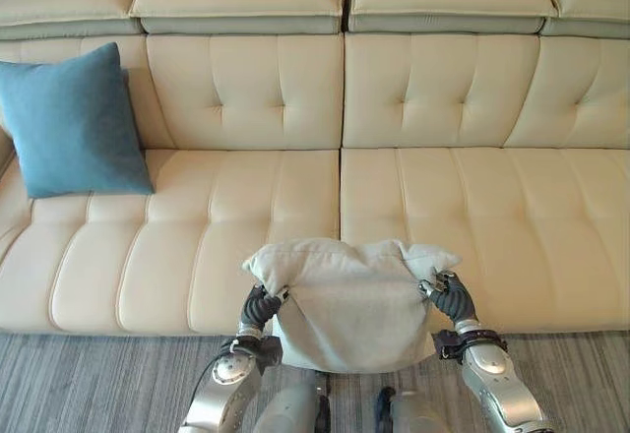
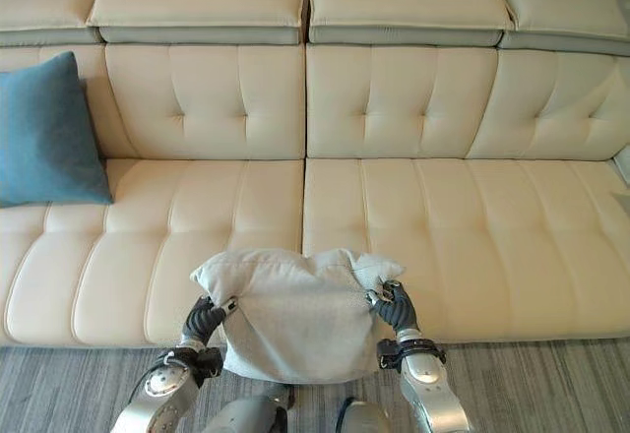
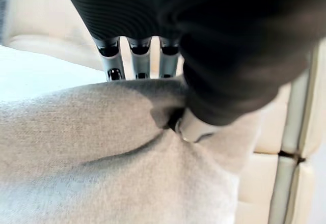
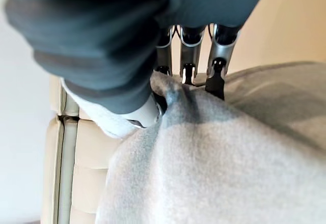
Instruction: Pick up all the scattered cushions and arrange them neatly on the sofa.
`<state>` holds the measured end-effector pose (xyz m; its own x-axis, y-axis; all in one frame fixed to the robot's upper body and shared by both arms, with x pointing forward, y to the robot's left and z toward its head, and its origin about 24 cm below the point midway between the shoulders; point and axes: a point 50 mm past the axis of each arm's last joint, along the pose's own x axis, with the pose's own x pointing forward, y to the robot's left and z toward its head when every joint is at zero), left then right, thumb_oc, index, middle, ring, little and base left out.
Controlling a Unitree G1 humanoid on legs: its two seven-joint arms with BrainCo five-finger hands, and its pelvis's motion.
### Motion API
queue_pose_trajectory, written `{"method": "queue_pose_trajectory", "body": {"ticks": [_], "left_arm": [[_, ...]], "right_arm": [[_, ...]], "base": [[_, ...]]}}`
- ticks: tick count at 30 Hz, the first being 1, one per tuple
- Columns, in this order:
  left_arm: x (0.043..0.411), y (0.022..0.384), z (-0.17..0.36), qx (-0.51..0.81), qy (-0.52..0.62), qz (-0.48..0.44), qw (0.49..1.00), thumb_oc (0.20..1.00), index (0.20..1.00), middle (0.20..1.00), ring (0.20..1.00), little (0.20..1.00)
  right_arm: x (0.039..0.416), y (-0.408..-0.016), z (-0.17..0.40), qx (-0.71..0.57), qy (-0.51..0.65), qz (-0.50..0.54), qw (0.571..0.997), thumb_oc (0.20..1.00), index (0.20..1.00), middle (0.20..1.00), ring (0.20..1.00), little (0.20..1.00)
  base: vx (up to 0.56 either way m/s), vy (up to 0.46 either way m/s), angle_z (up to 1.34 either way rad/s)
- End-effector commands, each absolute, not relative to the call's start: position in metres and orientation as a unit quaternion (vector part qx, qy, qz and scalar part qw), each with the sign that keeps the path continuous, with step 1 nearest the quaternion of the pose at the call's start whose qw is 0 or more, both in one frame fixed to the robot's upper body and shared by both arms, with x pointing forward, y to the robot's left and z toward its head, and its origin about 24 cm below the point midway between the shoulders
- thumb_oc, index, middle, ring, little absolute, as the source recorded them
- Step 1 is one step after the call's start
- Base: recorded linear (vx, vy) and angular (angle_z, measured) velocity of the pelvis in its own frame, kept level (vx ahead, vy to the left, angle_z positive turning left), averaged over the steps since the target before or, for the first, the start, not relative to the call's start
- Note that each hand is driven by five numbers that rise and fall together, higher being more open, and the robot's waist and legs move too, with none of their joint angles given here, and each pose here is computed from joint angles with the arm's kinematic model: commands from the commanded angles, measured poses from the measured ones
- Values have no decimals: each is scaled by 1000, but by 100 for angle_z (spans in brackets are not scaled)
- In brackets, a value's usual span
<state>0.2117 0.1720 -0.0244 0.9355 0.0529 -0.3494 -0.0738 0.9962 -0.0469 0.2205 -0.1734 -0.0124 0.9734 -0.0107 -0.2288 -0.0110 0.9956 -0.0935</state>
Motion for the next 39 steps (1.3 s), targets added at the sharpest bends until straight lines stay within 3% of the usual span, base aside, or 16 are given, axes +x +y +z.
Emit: {"method": "queue_pose_trajectory", "body": {"ticks": [1,6,16,32,39], "left_arm": [[234,185,20,-24,50,59,997,200,200,200,200,200],[240,188,25,-12,39,74,996,200,200,200,200,200],[292,157,107,-32,-128,68,989,200,200,200,200,200],[351,155,209,6,-265,135,955,200,200,200,200,200],[364,149,215,4,-254,160,954,200,200,200,200,200]], "right_arm": [[243,-176,19,-53,29,-16,998,200,200,200,200,200],[248,-176,24,-67,19,-26,997,200,200,200,200,200],[308,-124,135,-68,-188,25,980,200,200,200,200,200],[358,-69,232,-87,-286,19,954,200,200,200,200,200],[363,-64,233,-106,-286,-30,952,200,200,200,200,200]], "base": [[123,40,-5],[158,-39,-11],[128,-47,-5],[-2,-4,9],[-5,18,13]]}}
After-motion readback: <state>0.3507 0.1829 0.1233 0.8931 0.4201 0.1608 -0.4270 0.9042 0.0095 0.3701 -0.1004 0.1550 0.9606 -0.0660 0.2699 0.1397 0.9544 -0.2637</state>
